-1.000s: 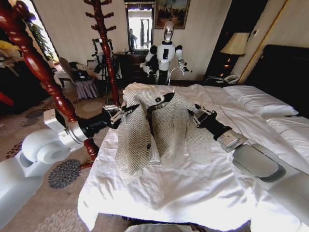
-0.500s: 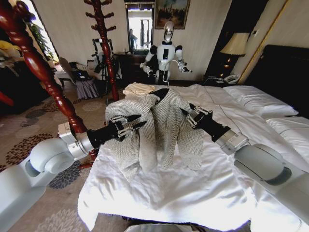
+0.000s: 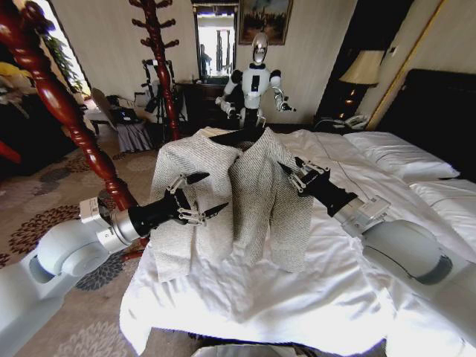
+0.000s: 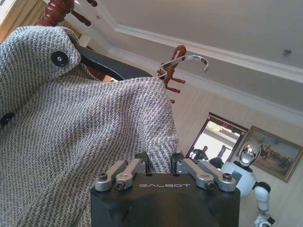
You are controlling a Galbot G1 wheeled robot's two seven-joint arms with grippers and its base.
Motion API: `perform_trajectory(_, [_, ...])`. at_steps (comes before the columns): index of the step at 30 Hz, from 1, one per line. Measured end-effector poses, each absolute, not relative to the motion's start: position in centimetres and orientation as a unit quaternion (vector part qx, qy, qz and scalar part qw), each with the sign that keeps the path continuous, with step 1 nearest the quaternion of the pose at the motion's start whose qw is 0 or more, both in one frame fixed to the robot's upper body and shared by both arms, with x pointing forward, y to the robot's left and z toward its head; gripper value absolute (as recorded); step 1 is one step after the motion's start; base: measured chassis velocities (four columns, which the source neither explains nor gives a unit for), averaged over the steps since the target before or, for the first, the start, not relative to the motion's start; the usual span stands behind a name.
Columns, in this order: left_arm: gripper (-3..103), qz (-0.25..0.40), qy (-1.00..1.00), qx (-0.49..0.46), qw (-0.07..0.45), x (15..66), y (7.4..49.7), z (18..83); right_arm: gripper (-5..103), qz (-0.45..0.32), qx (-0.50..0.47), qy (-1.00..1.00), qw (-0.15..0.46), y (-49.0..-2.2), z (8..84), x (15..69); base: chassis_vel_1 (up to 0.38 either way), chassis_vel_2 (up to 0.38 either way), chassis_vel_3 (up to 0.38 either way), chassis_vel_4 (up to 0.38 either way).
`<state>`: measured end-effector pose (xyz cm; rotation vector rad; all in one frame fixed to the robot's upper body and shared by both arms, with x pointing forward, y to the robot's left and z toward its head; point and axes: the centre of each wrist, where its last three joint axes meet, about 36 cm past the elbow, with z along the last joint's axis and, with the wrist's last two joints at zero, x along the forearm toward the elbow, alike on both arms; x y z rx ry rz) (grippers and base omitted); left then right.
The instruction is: Pick up the clothes from the bed and hang them on the clothes hanger.
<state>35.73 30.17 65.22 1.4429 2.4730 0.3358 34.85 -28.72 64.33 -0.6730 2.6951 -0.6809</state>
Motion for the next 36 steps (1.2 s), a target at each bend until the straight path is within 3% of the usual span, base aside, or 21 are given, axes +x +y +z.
perform_trajectory(12, [100,0.094,0.848,0.496,0.162,34.6,30.4,66.0,22,-0.180,-0.242,0.945,0.129,-28.5,63.6,34.8,0.000,0.000,0.000,0.000])
perform_trajectory(19, [100,0.069,0.851,0.486,0.186,34.3,30.9,67.6,22,-0.257,-0.213,0.928,0.168,-29.7,62.8,36.1,0.000,0.000,0.000,0.000])
perform_trajectory(36, [100,0.036,0.929,0.346,0.124,34.5,30.1,72.0,22,-0.291,-0.199,0.918,0.181,-30.1,61.5,36.7,0.000,0.000,0.000,0.000])
